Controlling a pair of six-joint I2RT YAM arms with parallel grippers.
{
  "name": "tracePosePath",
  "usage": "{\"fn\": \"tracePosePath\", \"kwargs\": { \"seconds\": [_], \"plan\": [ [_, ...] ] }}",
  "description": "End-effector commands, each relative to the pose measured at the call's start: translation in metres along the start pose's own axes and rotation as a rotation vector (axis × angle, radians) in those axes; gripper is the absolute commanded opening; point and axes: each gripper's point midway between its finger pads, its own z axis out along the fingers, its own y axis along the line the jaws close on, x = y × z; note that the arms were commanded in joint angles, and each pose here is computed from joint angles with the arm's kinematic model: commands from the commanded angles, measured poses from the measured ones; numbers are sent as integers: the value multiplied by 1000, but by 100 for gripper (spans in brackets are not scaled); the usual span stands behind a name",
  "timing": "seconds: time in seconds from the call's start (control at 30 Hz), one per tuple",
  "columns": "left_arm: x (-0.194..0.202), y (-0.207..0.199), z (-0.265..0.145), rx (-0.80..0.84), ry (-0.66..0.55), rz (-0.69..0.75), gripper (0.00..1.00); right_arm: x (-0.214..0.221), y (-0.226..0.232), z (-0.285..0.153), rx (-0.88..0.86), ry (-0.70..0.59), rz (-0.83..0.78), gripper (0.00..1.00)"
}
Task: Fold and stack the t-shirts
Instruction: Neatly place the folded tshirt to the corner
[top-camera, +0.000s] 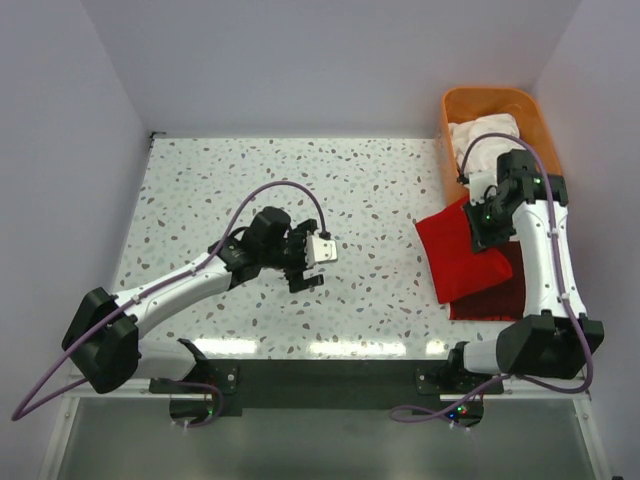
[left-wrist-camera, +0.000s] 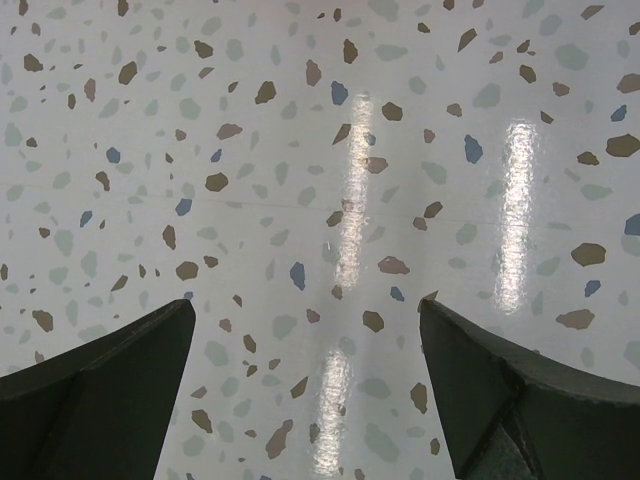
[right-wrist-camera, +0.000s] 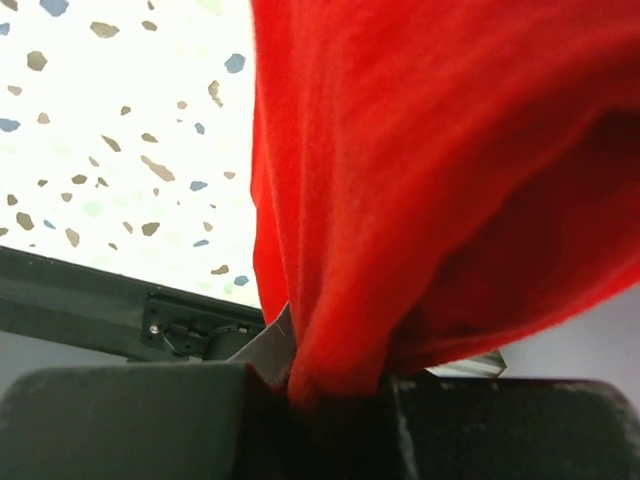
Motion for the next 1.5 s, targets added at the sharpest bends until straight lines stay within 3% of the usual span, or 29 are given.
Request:
{"fn": "tracePosePath", "kwargs": {
  "seconds": [0.0, 0.43, 0.93, 1.4, 1.47],
  "plan": [
    [2, -1, -1, 2, -3, 18, 100, 44, 8, -31, -40, 136, 19, 0],
    [10, -8, 0, 24, 15, 3, 100, 77, -14, -7, -109, 274, 64, 0],
    [9, -3, 11, 44, 23, -2, 100, 84, -104, 33, -110, 361, -25, 0],
    [10, 4, 21, 60, 49, 8, 100, 80, -154, 75, -58, 405, -101, 0],
    [9, 6, 20, 51, 50, 8, 100, 78, -161, 75, -31, 397, -102, 10]
  ]
}}
